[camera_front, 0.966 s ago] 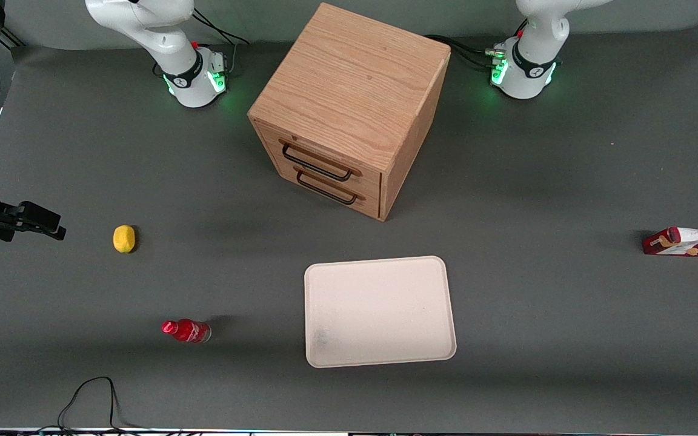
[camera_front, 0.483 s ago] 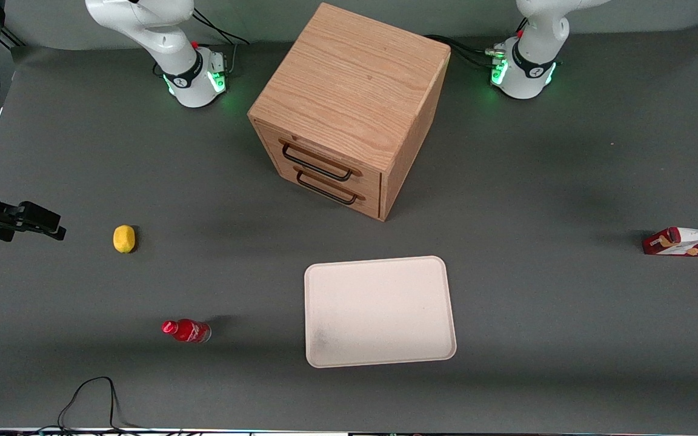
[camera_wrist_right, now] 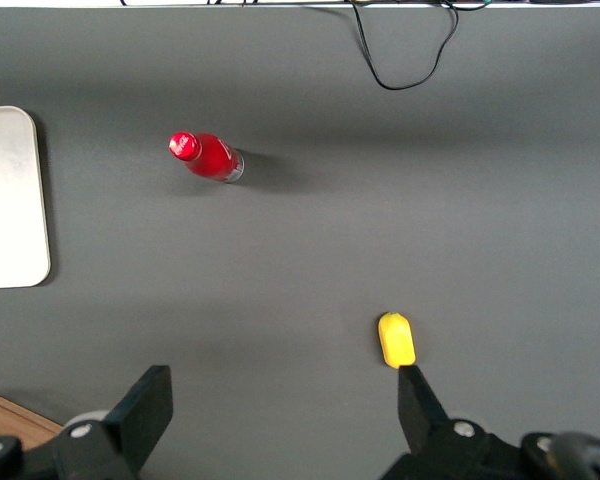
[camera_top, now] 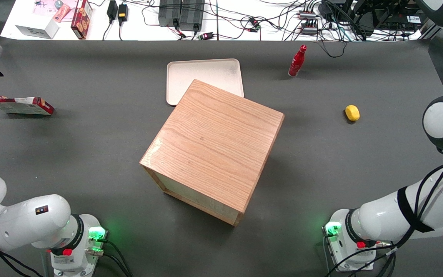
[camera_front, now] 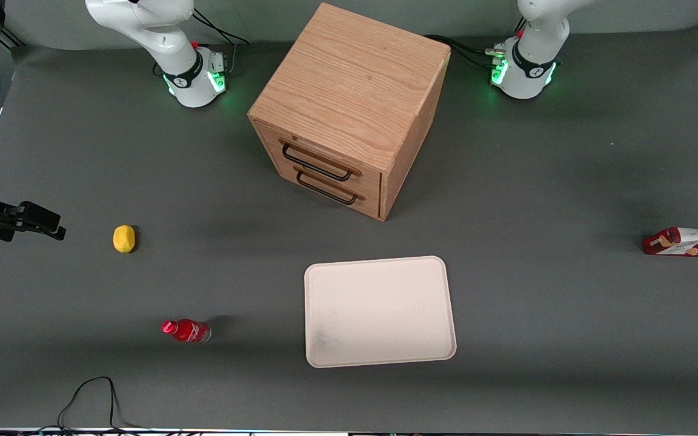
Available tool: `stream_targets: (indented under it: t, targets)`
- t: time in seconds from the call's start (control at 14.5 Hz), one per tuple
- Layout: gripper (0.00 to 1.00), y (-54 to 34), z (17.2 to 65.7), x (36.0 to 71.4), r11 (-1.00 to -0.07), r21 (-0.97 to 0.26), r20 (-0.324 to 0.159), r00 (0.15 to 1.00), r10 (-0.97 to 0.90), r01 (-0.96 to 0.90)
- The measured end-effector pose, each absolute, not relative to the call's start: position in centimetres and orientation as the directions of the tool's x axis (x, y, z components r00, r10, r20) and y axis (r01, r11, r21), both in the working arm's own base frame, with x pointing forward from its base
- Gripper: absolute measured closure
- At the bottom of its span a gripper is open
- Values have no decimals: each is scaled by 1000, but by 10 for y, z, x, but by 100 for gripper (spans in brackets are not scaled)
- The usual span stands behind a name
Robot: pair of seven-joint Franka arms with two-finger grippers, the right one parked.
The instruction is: Place red cookie box on tray
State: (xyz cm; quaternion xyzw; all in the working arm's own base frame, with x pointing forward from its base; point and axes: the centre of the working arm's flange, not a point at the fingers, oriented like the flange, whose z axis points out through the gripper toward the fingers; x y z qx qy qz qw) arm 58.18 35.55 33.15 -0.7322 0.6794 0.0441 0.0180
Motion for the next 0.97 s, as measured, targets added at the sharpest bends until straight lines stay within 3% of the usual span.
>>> stream_targets:
  t: [0.28, 0.55, 0.83, 0.97]
  targets:
    - [3, 356, 276, 588, -45, 71, -66, 40, -997, -996]
    - [11, 356, 246, 590, -39, 80, -62, 34, -998, -996]
    - [58, 355, 238, 590, -22, 89, -58, 17, -998, -996]
    - [77, 354, 238, 590, -21, 89, -58, 16, -998, -996]
